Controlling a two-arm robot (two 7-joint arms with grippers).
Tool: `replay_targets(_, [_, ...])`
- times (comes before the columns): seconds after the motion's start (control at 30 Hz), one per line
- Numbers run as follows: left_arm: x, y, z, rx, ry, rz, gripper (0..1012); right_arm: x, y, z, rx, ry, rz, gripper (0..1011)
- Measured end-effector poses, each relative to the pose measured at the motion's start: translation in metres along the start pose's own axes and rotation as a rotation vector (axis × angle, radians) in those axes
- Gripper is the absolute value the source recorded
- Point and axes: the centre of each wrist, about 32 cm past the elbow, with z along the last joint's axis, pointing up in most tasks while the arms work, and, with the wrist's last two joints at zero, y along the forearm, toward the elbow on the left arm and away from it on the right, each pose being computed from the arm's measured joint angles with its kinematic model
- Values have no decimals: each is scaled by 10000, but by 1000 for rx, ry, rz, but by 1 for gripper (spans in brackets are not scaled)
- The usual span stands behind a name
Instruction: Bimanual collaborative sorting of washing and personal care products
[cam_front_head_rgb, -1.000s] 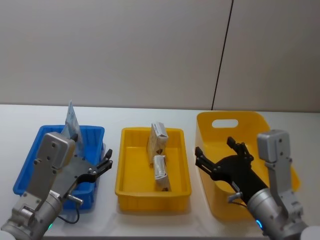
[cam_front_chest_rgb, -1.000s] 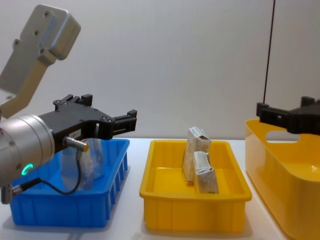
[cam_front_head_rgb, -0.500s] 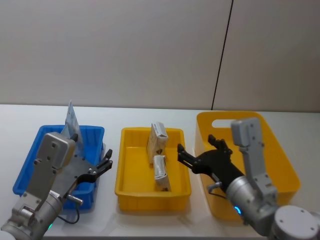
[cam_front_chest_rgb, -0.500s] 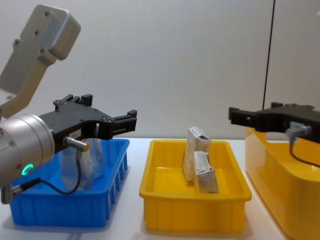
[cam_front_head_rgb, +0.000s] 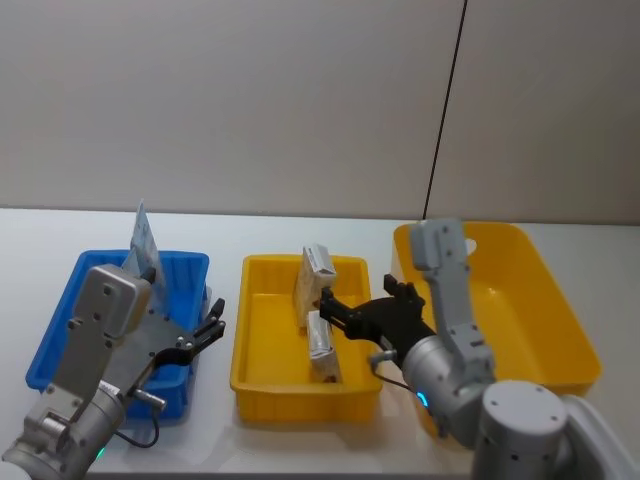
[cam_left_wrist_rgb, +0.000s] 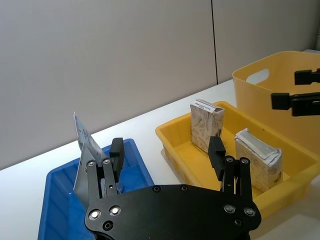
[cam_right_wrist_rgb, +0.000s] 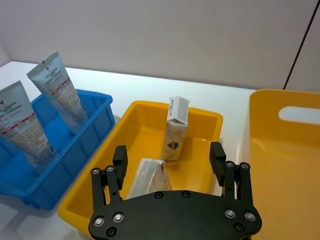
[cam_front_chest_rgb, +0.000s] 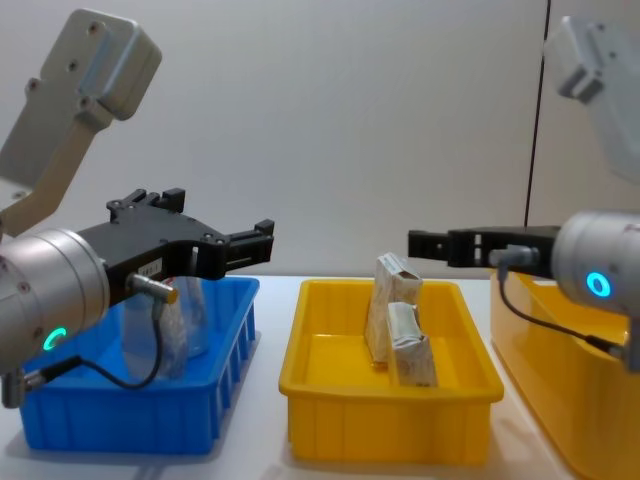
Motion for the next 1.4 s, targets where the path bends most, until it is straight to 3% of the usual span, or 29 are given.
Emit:
replay_targets(0.27, [0, 0, 0, 0, 0, 0, 1001, -122, 135, 98, -77, 18, -10, 1004])
replay_targets(0.6, [0, 0, 0, 0, 0, 0, 1001, -200, 293, 208, -186, 23, -12, 1004])
replay_targets(1.4, [0, 0, 0, 0, 0, 0, 1001, -180, 558, 337, -388, 14, -2, 1004])
